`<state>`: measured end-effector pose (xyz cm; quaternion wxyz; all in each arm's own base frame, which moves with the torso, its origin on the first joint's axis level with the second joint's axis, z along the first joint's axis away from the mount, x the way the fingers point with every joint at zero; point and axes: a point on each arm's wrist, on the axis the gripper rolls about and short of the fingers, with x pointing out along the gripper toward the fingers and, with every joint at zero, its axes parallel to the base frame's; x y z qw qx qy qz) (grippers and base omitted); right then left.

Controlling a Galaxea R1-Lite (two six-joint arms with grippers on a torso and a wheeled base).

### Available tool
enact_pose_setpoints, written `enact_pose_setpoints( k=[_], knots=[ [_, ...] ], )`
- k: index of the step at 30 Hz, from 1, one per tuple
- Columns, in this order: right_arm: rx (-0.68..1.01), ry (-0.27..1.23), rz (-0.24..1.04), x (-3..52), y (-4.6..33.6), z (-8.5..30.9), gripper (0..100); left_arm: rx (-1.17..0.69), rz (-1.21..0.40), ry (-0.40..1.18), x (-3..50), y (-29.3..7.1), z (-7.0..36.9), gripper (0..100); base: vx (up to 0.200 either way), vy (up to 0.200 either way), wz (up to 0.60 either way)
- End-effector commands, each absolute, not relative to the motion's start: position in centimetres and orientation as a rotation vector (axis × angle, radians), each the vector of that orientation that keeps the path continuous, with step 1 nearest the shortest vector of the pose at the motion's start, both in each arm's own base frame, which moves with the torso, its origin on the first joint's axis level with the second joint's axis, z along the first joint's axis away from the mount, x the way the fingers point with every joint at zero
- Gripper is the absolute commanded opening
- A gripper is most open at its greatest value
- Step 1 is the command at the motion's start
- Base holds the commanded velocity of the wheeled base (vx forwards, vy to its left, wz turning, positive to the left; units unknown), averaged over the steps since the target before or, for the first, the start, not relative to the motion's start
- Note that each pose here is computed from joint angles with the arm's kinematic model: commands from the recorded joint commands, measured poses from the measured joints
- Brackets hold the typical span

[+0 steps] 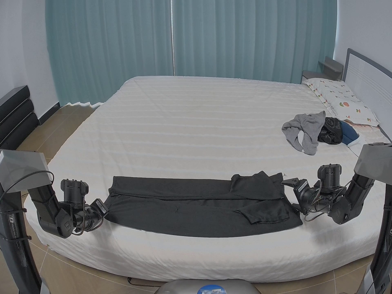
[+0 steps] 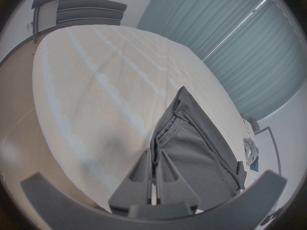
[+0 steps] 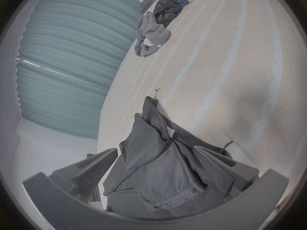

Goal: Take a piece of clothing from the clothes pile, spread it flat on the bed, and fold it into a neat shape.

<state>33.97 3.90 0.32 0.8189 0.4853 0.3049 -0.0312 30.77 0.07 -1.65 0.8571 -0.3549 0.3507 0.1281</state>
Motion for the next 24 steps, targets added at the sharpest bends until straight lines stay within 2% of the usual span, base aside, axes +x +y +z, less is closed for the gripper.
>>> enact_pose_setpoints(
  k=[1,10,17,24],
  knots=[
    [1.027,0.643,-0.062,33.8,3.8,0.7,100,-0.749,0.273,0.733,30.7,0.3,-1.4,0,0.000,0.000,0.00],
    [0.960,0.641,-0.065,33.1,3.2,1.1,100,-0.743,0.272,0.752,30.3,0.0,-1.7,0,0.000,0.000,0.00],
    [0.834,0.729,-0.067,31.3,3.3,0.0,100,-0.743,0.272,0.753,30.2,0.0,-1.7,0,0.000,0.000,0.00],
    [0.811,0.815,-0.102,30.9,3.2,-0.7,100,-0.741,0.272,0.758,30.2,0.0,-1.9,0,0.000,0.000,0.00]
  ],
)
